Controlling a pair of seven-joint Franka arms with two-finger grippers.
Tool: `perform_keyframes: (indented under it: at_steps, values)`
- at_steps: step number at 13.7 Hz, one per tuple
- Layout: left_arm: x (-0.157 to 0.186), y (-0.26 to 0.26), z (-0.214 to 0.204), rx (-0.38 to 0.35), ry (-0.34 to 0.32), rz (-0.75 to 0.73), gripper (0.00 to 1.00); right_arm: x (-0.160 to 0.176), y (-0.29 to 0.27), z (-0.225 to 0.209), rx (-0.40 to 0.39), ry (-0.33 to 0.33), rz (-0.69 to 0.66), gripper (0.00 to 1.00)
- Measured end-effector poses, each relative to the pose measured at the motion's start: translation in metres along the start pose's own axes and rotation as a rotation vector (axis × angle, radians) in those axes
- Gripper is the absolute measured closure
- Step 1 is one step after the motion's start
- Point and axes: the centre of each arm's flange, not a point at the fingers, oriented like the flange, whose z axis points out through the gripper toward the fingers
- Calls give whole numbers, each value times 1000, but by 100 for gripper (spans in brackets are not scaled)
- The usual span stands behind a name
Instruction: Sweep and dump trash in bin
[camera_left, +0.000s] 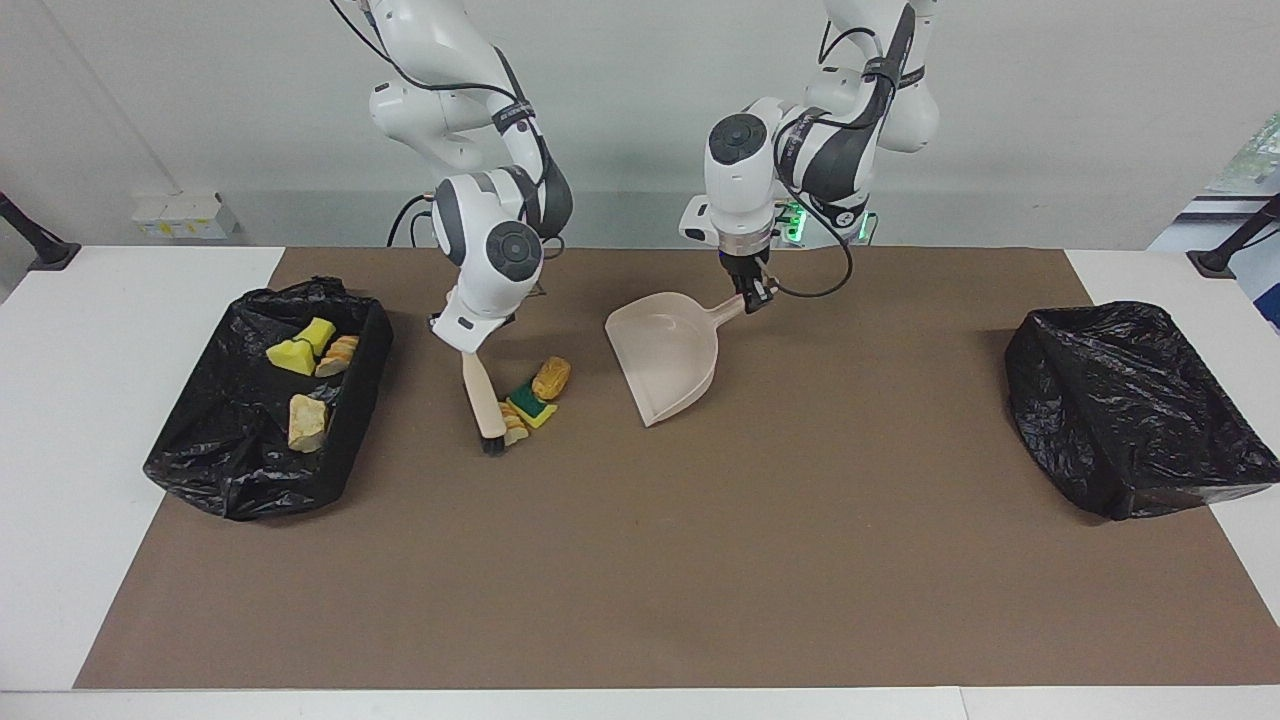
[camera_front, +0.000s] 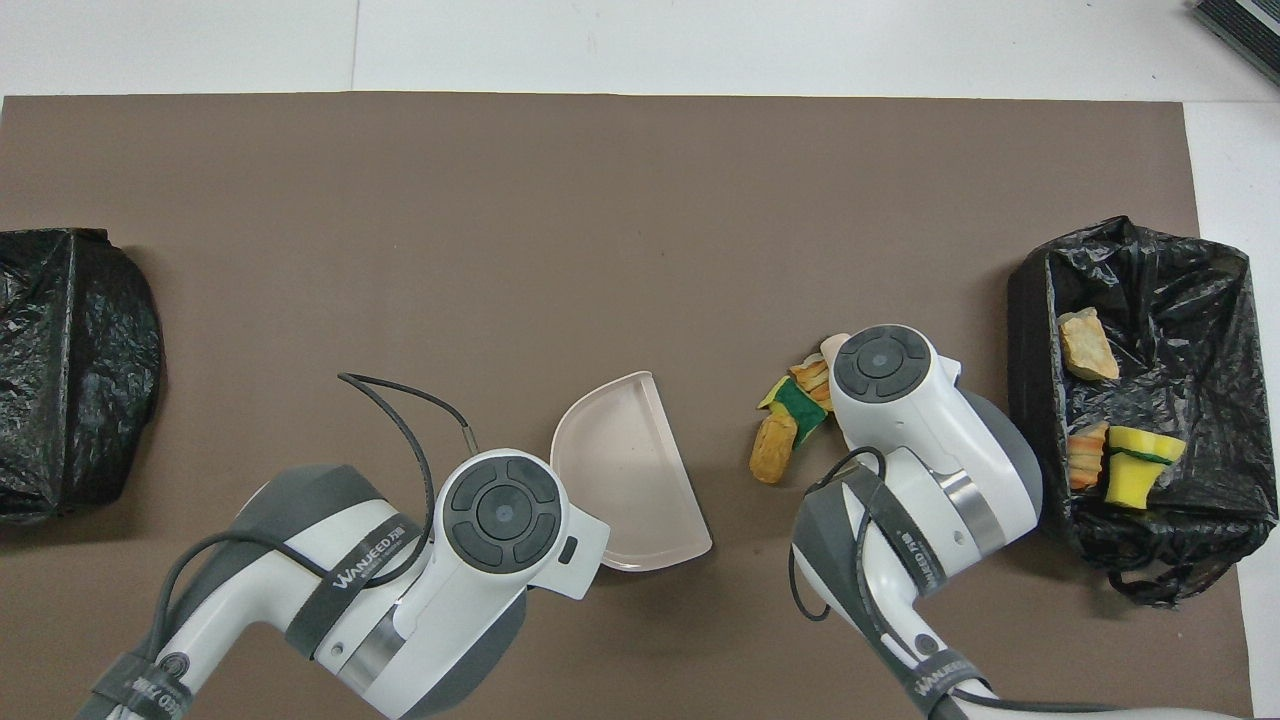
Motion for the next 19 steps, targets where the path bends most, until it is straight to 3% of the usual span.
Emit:
perform_keyframes:
  at_steps: [8, 12, 16, 19]
  values:
    - [-3, -5, 2, -4, -1, -12, 68, -5, -71, -17, 299, 6, 31, 74]
    - [-9, -12, 4, -9, -3, -22, 68, -18, -142, -32, 394, 6, -4, 74]
    - [-9, -13, 4, -10, -3, -22, 68, -25, -175, -47, 539, 11, -7, 74]
    - [-11, -16, 4, -8, 2, -18, 68, -22, -166, -57, 564, 26, 7, 74]
